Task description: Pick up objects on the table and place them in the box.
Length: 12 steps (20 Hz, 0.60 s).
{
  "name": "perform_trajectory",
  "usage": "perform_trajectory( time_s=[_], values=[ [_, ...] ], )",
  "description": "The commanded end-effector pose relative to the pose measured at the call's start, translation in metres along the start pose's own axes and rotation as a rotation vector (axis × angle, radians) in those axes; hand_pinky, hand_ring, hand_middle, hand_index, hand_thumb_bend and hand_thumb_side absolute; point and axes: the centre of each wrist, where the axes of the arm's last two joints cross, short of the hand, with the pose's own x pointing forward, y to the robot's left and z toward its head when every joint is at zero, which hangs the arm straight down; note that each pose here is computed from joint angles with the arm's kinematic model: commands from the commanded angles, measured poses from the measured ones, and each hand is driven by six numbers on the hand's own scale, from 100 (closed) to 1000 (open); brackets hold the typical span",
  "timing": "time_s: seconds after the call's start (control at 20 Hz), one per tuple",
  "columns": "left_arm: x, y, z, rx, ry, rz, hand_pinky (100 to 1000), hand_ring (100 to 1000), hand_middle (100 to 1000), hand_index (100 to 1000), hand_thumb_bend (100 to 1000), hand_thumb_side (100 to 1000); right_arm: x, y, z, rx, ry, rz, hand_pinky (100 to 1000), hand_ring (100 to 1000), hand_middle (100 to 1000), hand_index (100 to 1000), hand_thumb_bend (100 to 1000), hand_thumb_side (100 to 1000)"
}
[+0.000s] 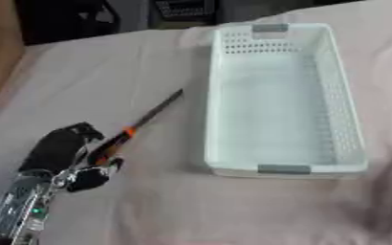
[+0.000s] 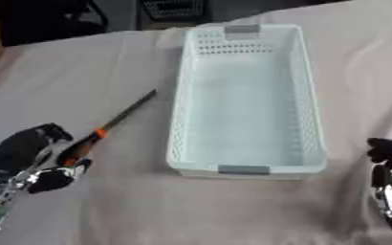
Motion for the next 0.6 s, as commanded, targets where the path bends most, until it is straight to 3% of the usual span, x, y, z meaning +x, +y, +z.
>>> perform_trajectory(
  time_s=[0.05,0.1,0.15,0.6],
  values=[
    [-0.0023,0.0006,-0.0005,0.007,0.007,0.005,821,818,778,786,386,596,0.0032,-0.0064,-0.0021,-0.002,-0.021,0.024,431,540,577,793,100,772],
    [-0.0027,-0.0014,-0.0010,0.003,0.008,0.025,821,818,778,786,386,596,0.0032,-0.0063,-0.0021,-0.002,-0.021,0.024,431,540,577,793,100,772],
    [-0.0032,-0.0031,-0.0015,-0.001,0.008,0.044,819,807,767,777,330,576,0.0032,-0.0063,-0.0021,-0.002,-0.021,0.023,431,540,577,793,100,772],
    [-0.0038,-0.0093,-0.0041,0.000,0.007,0.096,813,793,752,748,269,516,0.0034,-0.0058,-0.0021,0.001,-0.021,0.022,430,539,577,793,100,773]
  ],
)
